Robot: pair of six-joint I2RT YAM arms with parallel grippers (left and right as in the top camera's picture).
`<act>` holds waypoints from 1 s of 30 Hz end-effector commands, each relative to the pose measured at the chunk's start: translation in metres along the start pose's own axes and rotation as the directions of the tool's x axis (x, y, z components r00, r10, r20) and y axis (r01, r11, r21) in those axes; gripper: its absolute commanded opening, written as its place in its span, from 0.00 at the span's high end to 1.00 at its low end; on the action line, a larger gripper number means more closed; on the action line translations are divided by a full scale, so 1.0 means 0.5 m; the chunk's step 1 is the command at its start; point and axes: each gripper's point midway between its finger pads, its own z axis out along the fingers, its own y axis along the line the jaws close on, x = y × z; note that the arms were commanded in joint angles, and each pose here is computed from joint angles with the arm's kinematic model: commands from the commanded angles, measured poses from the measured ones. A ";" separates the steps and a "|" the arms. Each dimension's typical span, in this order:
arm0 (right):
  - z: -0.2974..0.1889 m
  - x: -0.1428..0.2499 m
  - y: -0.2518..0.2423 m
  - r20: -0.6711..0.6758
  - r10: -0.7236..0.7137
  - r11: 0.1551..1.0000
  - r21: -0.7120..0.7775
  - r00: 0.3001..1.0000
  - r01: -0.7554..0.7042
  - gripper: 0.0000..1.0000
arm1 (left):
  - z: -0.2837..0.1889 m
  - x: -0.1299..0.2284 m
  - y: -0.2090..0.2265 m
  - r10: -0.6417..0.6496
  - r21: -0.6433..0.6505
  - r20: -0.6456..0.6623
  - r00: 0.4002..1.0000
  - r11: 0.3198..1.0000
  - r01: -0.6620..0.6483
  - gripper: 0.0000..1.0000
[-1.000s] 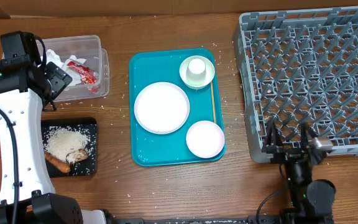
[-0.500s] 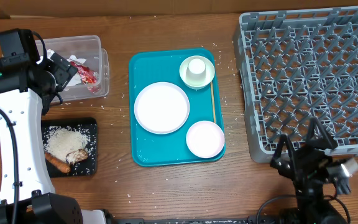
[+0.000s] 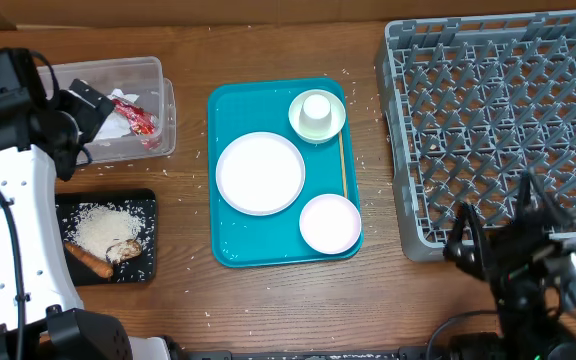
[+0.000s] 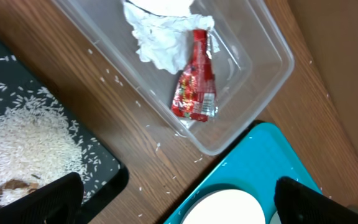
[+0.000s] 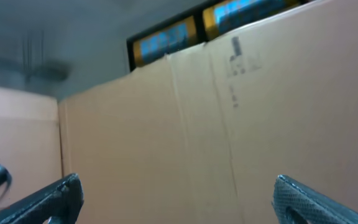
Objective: Sort waste into correct bins and load items into the dishwasher
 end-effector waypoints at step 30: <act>0.106 0.646 0.254 -0.961 0.005 0.888 0.130 -0.275 -0.440 0.00 | -0.020 -0.018 0.000 -0.012 0.006 0.037 0.999 1.000 0.012 0.00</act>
